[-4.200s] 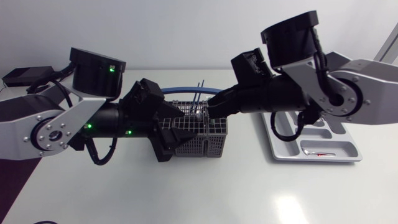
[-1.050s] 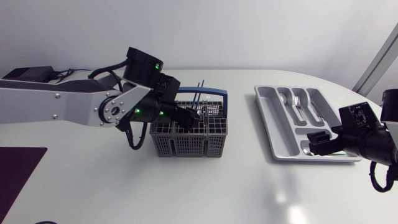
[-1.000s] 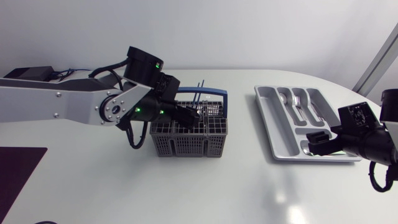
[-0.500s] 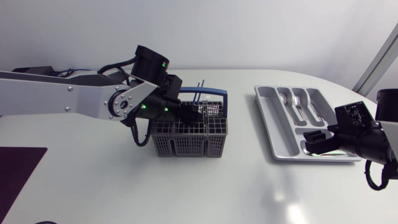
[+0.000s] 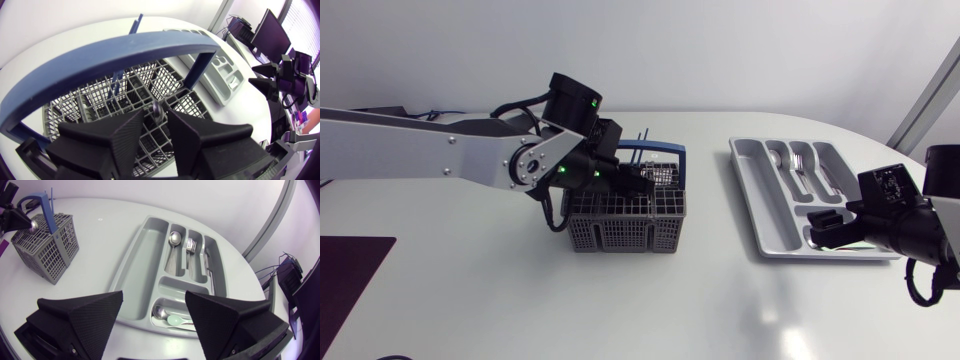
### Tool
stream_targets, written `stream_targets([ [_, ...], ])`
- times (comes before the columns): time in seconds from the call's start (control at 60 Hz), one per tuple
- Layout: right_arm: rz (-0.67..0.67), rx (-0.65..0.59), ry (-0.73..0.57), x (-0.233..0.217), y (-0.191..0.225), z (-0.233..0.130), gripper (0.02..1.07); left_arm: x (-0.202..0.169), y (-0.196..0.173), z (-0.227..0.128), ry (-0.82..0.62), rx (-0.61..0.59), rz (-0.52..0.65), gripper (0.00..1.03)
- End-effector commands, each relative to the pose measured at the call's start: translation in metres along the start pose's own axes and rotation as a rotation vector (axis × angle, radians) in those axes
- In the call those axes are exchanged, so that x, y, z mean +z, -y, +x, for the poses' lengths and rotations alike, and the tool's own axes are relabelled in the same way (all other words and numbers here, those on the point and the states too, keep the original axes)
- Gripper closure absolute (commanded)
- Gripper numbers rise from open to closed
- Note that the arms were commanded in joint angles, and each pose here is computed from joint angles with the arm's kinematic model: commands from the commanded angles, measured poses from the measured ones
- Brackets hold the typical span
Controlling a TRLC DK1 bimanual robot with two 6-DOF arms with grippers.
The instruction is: Unload the cutlery basket into the drawer organizer.
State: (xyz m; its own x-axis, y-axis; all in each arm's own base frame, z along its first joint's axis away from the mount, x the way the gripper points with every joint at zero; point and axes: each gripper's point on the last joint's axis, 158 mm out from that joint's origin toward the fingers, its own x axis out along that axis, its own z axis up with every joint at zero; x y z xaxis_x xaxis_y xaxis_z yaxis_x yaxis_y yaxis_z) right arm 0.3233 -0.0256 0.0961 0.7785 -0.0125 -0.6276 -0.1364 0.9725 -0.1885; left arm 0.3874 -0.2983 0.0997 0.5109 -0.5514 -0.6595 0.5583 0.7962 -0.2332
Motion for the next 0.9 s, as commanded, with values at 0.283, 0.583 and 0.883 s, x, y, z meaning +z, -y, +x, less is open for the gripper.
stream_targets([
  [0.283, 0.012, 0.002, -0.017, -0.01, -0.003, 0.005, 0.17, 0.004, 0.011, 0.014, -0.007, -0.045, -0.023, 0.93],
  [0.583, 0.012, -0.004, -0.016, -0.011, -0.003, 0.006, 0.17, 0.002, 0.017, 0.014, -0.01, -0.067, -0.011, 1.0],
  [0.883, 0.01, -0.008, -0.012, -0.012, -0.003, 0.006, 0.17, 0.008, 0.025, -0.002, 0.041, -0.126, -0.007, 1.0],
])
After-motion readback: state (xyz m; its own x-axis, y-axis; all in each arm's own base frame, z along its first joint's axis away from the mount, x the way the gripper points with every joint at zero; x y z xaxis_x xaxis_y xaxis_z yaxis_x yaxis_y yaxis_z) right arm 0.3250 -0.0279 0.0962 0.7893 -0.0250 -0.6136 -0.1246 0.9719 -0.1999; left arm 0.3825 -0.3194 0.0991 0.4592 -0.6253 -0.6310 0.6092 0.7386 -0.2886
